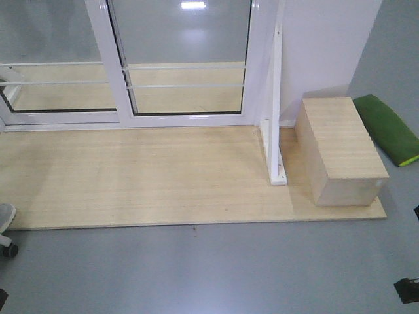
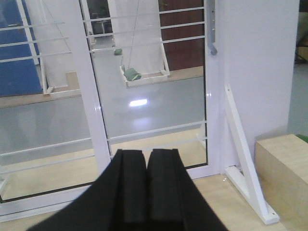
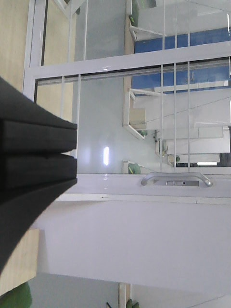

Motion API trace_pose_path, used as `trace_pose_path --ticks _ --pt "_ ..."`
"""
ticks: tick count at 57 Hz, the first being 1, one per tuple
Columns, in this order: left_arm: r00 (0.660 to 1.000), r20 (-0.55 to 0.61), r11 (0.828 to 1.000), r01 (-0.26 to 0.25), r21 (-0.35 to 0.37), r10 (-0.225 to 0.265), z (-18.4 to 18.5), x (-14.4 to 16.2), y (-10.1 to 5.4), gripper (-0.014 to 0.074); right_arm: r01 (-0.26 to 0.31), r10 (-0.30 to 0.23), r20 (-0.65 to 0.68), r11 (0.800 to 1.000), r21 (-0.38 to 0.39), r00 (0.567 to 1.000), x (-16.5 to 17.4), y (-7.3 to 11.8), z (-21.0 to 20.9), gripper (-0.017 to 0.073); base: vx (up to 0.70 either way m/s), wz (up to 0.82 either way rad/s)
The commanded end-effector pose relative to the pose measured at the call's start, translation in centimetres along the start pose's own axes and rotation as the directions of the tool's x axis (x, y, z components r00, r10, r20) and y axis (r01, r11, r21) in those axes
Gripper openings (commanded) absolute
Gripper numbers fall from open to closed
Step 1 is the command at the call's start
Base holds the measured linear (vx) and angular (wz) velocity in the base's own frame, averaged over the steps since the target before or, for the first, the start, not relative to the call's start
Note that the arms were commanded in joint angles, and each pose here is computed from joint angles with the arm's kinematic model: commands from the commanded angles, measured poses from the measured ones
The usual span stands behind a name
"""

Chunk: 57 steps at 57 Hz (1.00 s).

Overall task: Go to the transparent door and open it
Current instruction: 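Drive the base toward the transparent sliding door beside the wooden box, then approach the silver door handle with the right gripper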

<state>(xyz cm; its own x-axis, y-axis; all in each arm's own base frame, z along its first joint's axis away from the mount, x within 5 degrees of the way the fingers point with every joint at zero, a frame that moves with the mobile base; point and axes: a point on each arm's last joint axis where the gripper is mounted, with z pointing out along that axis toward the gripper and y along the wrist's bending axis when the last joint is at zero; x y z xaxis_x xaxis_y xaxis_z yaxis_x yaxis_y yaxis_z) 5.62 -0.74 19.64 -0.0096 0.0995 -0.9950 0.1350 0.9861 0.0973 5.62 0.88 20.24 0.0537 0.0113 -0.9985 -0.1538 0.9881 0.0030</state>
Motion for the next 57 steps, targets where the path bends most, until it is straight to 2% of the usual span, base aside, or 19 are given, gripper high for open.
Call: trace_pose_path --ticks 1,57 --pt "0.993 0.116 1.0 0.009 -0.005 -0.009 -0.26 -1.45 0.1 0.0003 0.008 -0.009 0.097 1.0 0.012 0.995 -0.8 -0.08 -0.16 -0.0004 0.48 0.22" --pt "0.993 0.116 1.0 0.008 -0.005 -0.008 -0.26 -1.45 0.1 0.0003 0.008 -0.009 0.097 1.0 0.012 0.995 -0.8 -0.08 -0.16 -0.0004 0.45 0.13"
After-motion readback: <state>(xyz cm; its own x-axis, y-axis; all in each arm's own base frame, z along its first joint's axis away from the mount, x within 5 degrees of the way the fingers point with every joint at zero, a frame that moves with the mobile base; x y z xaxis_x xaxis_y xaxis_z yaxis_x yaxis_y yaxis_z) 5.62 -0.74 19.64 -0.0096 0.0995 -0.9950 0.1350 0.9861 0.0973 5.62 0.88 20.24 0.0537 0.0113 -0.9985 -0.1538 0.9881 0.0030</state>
